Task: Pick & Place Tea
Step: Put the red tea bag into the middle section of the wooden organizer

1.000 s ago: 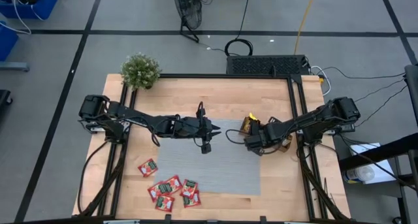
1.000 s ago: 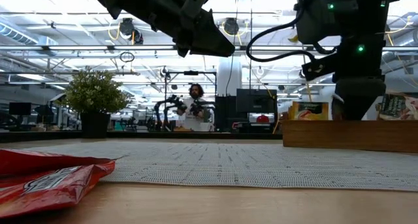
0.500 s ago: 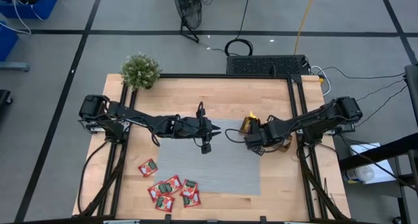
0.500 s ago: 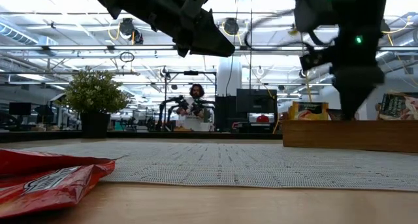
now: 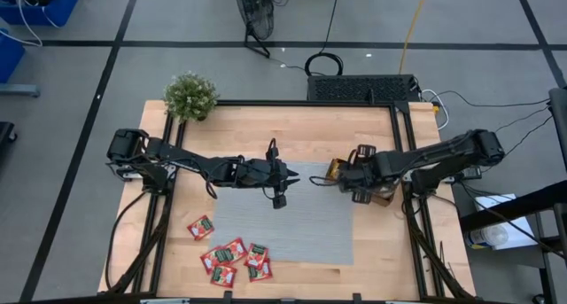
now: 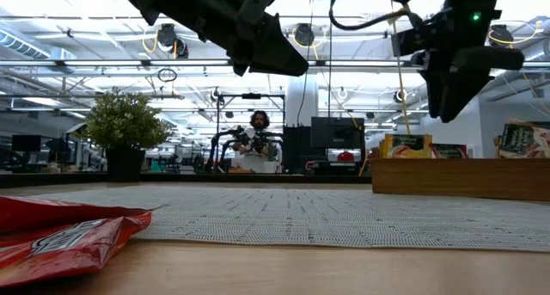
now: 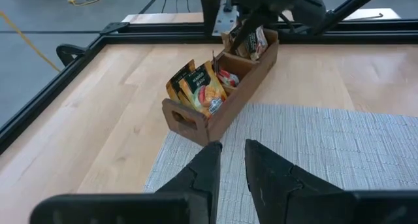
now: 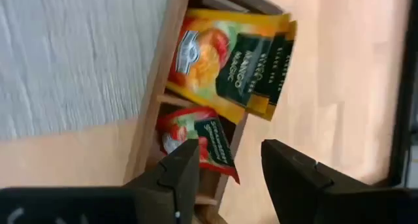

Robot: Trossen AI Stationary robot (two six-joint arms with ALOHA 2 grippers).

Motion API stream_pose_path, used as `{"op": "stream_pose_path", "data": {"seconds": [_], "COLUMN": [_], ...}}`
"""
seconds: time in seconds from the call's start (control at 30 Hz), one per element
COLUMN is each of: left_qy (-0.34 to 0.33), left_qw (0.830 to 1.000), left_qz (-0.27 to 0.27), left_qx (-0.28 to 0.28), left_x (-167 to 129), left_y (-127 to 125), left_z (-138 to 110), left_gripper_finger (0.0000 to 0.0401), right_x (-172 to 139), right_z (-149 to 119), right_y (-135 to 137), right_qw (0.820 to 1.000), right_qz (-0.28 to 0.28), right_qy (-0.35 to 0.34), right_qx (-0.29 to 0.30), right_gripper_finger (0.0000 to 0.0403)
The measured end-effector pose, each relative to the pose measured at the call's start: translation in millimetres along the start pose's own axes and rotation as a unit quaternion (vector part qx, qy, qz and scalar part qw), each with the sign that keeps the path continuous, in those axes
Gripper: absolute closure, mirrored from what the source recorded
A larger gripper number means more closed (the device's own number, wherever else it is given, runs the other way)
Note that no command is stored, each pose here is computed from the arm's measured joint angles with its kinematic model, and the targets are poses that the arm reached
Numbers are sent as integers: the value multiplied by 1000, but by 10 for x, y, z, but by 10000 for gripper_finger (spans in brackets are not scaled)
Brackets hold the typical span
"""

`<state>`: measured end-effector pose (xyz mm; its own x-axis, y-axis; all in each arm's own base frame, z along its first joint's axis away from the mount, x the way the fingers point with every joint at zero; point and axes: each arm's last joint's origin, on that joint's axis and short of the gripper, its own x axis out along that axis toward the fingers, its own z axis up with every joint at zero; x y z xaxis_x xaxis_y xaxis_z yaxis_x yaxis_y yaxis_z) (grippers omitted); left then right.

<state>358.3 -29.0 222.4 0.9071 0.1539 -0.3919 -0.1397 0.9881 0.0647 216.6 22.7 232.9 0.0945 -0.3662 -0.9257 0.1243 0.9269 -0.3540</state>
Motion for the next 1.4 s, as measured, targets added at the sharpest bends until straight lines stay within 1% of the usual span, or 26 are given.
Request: {"op": "stream_pose_path", "data": {"seconds": [0.13,0.27,0.57,0.77,0.9,0.97,1.07,1.1,1.17,1.27,1.4], "left_qy": [0,4,11,10,10,10,10,10,10,10,10], "left_qw": [1000,1000,1000,1000,1000,1000,1000,1000,1000,1000,1000], "left_qz": [0,0,0,0,0,0,0,0,0,0,0], "left_qx": [1,1,3,3,3,3,3,3,3,2,2], "left_x": [0,0,0,0,0,0,0,0,0,0,0], "left_y": [0,0,1,1,1,1,1,1,1,1,1], "left_z": [-1,-7,-21,-20,-20,-20,-20,-20,-20,-20,-19], "left_gripper_finger": [323,323,323,323,323,323,323,323,323,323,323], "right_x": [46,181,406,472,472,472,472,472,472,464,405], "right_z": [29,9,-80,-108,-108,-107,-108,-108,-108,-125,-169], "right_y": [-78,-130,-189,-201,-196,-196,-196,-196,-196,-196,-163], "right_qw": [999,997,997,995,994,994,994,994,995,993,986], "right_qz": [43,68,69,85,94,95,95,94,92,90,67], "right_qy": [4,16,37,43,43,43,43,44,45,56,62], "right_qx": [-10,-16,-21,-20,-19,-19,-21,-19,1,49,140], "right_gripper_finger": [253,253,253,267,300,327,381,391,396,401,402]}}
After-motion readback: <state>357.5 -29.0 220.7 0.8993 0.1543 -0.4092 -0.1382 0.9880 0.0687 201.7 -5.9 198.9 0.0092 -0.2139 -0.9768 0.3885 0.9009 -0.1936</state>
